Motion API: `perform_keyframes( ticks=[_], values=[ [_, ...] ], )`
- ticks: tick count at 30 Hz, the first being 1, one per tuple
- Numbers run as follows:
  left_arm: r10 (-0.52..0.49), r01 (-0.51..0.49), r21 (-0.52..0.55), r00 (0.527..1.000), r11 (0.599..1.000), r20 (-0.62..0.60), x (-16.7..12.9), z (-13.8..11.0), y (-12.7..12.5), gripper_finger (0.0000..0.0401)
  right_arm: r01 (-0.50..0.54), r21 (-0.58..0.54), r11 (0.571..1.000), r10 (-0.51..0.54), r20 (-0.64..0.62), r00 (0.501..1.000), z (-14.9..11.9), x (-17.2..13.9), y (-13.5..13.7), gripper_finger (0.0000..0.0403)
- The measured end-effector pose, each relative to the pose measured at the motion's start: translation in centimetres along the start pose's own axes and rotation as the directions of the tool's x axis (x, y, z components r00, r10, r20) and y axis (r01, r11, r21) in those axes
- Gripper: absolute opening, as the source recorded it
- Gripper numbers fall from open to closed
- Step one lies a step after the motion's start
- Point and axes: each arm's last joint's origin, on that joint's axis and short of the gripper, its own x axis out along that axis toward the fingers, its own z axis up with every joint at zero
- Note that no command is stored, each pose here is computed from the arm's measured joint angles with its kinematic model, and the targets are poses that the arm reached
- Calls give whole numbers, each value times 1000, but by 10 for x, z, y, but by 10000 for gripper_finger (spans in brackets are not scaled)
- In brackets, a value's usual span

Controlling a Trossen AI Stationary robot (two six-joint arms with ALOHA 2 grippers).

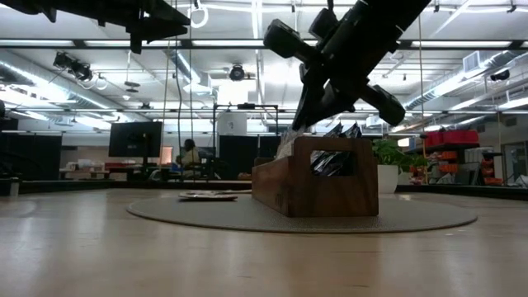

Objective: Pick & Place Tea
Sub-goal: Put the brown tea bag into the middle section of the wooden organizer, then put the orange tea bag into the left section of the wooden organizer

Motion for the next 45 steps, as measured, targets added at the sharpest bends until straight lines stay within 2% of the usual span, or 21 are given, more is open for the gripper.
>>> perform_keyframes(
  ticks=[5, 12, 16, 18, 21, 23, 26, 28, 32, 35, 40, 45],
  values=[
    [0, 0, -2, 1000, 1000, 3, 0, 0, 0, 124, 2, -30, 1000, -3, -32, 999, -1, 0, 0, 48],
    [0, 0, -8, 1000, 1000, 3, 0, 0, 0, 124, -59, -155, 986, 16, -262, 965, 0, -7, 2, 101],
    [0, 0, -9, 1000, 1000, 2, 0, 0, 0, 124, -136, -196, 971, 84, -256, 963, 20, -25, 7, 126],
    [0, 0, -9, 1000, 1000, 2, 0, 0, 0, 124, -134, -192, 972, 84, -247, 965, 35, -34, 5, 133],
    [-1, 1, -9, 1000, 1000, 1, 0, 0, 0, 124, -108, -186, 976, 61, -241, 968, 56, -42, -1, 137],
    [0, 0, -8, 1000, 1000, -3, 0, 0, 0, 124, -120, -187, 975, 64, -284, 957, 69, -43, -2, 137],
    [1, -1, -7, 1000, 1000, -9, 0, -1, 0, 124, -206, -221, 953, 98, -418, 903, 85, -34, -2, 132],
    [1, -1, -6, 1000, 1000, -11, 0, -1, 0, 124, -252, -202, 947, 127, -484, 866, 93, -26, -1, 127],
    [1, -1, -8, 1000, 1000, -11, 0, -1, 0, 124, -273, -167, 947, 140, -552, 822, 105, -15, -4, 122],
    [1, -1, -39, 1000, 999, -12, 0, -1, 0, 124, -233, -176, 956, 92, -578, 811, 112, -8, -11, 121],
    [-7, 5, -74, 999, 997, -32, 0, -3, 0, 124, -236, -228, 945, 62, -581, 812, 119, -2, -17, 121],
    [1, -35, -182, 983, 983, -181, -1, -18, 2, 124, -290, -225, 930, 126, -548, 827, 129, -9, -13, 121]
  ],
)
